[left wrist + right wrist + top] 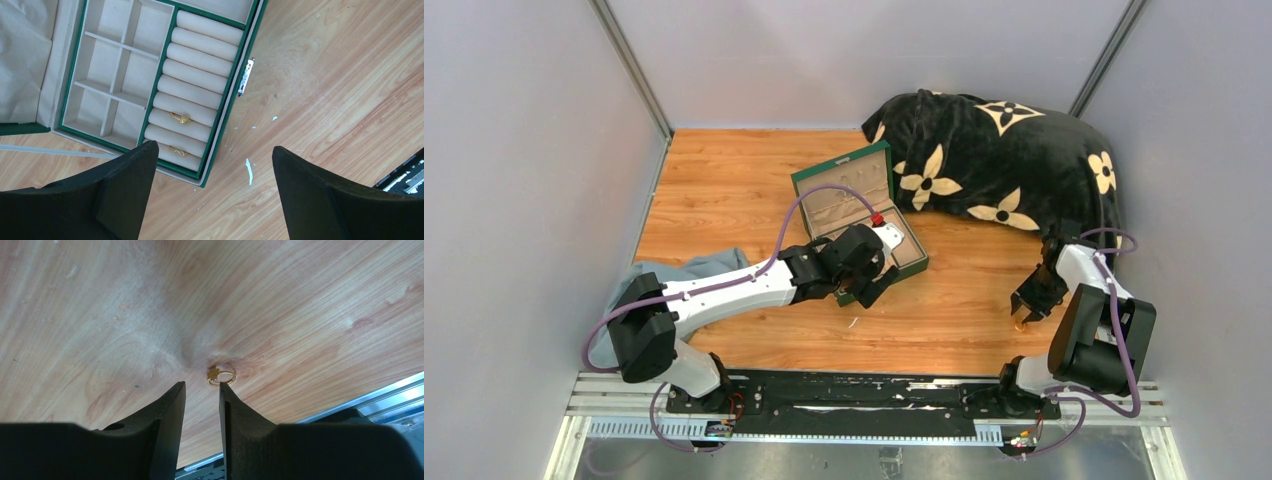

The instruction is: Organize the mixed jewelry

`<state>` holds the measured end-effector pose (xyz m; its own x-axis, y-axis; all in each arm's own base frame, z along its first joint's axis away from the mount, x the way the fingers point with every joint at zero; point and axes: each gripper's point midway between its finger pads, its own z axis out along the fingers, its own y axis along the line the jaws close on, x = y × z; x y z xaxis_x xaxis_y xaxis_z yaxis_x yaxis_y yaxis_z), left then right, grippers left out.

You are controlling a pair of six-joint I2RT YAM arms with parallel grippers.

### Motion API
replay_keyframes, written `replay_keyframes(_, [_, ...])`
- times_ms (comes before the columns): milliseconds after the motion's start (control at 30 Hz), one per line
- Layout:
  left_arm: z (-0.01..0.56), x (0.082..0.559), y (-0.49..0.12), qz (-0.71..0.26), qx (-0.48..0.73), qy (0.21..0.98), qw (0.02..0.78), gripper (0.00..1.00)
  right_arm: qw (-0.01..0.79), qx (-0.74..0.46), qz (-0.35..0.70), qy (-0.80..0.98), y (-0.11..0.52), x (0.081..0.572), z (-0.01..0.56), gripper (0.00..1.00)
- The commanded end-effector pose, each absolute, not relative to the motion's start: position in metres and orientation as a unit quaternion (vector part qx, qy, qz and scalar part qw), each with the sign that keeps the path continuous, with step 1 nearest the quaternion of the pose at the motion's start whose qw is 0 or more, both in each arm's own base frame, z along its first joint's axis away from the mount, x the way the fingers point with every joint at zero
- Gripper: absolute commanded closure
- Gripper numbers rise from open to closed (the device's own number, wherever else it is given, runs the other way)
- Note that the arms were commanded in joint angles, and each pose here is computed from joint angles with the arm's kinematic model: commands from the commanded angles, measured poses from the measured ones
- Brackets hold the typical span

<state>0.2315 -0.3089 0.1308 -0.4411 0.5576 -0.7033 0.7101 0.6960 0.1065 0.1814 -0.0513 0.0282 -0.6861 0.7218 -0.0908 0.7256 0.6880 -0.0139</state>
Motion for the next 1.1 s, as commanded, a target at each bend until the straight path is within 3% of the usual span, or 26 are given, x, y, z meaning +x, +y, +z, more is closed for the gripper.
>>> replay_keyframes(0, [0.136, 0.236, -0.308, -0.101, 0.372, 0.839, 0.383, 0.11, 0.035, 0.404, -0.021, 0.914, -0.052, 0.180, 0.027, 0.65])
replay_keyframes(600, [0.134, 0.236, -0.310, -0.108, 0.367, 0.842, 0.381, 0.11, 0.023, 0.406, -0.034, 0.913, -0.056, 0.171, 0.012, 0.68])
replay_keyframes(833, [0.136, 0.237, -0.312, -0.109, 0.367, 0.841, 0.382, 0.11, 0.023, 0.404, -0.024, 0.914, -0.053, 0.170, 0.011, 0.77])
replay_keyframes(1067, [0.135, 0.238, -0.315, -0.108, 0.372, 0.841, 0.379, 0.11, 0.020, 0.398, 0.013, 0.917, -0.038, 0.167, 0.014, 0.78])
